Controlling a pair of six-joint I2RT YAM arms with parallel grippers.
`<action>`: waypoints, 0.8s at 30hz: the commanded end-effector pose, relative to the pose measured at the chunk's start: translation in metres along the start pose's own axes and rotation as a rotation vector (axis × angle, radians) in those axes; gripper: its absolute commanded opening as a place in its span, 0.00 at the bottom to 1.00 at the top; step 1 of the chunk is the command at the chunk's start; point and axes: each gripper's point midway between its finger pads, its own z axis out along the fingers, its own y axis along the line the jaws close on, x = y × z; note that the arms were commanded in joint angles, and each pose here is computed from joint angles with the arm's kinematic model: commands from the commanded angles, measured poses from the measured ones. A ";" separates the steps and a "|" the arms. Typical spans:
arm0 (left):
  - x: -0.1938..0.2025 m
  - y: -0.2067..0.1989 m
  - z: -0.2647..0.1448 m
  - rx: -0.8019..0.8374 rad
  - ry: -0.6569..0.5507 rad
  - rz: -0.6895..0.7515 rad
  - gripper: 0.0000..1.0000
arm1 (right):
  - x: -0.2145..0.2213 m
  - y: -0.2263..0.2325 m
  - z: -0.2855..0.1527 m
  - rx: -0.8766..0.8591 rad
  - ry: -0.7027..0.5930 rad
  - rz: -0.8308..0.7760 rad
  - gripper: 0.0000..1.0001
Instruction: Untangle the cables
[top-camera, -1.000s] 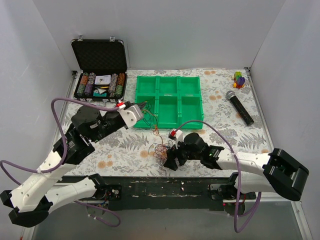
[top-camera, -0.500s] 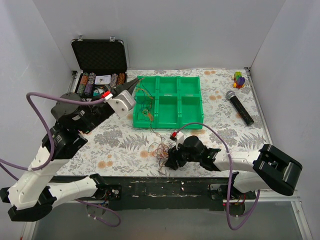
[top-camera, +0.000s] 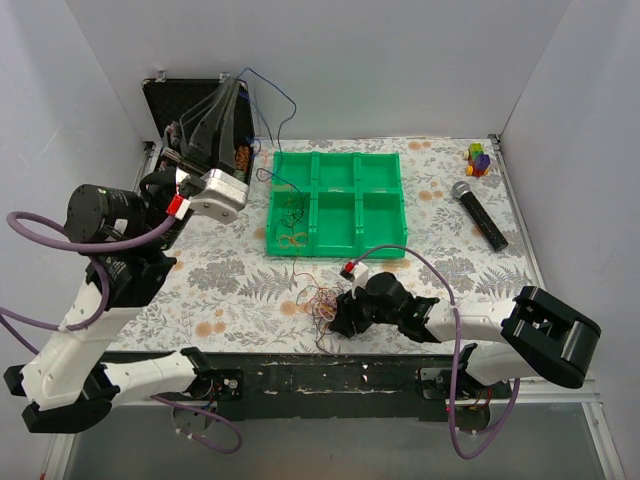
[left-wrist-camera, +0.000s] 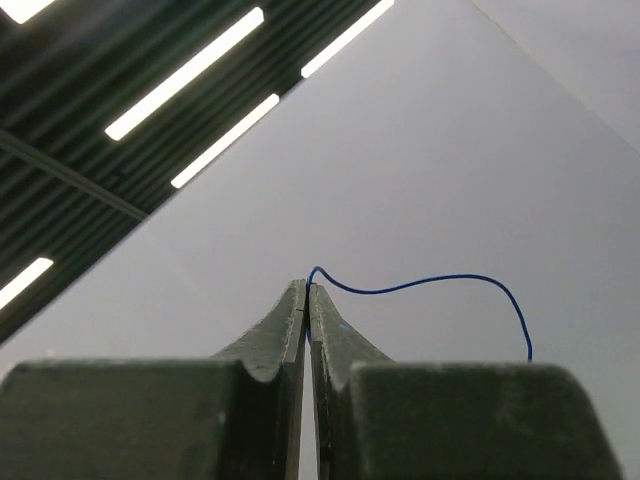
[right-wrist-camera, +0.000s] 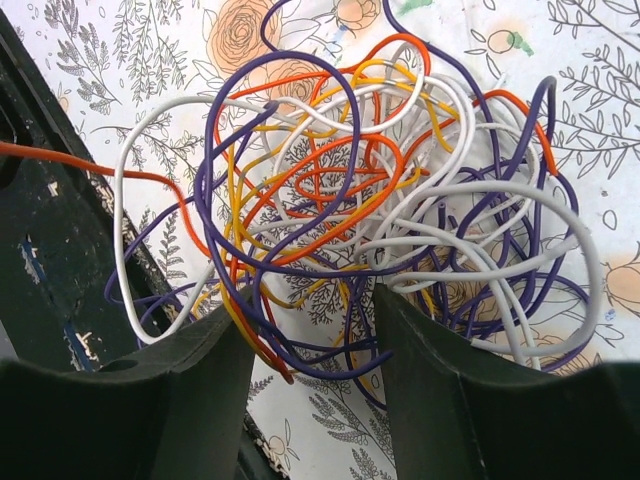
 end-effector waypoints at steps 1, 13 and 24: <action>-0.037 0.056 0.008 -0.203 -0.135 0.189 0.00 | 0.037 -0.014 -0.003 0.053 0.106 0.037 0.57; -0.041 0.047 0.018 -0.193 -0.181 0.191 0.00 | 0.030 -0.014 -0.008 0.064 0.078 0.007 0.56; 0.087 -0.140 -0.012 0.202 0.154 -0.165 0.00 | -0.016 0.000 -0.037 0.047 -0.130 -0.009 0.56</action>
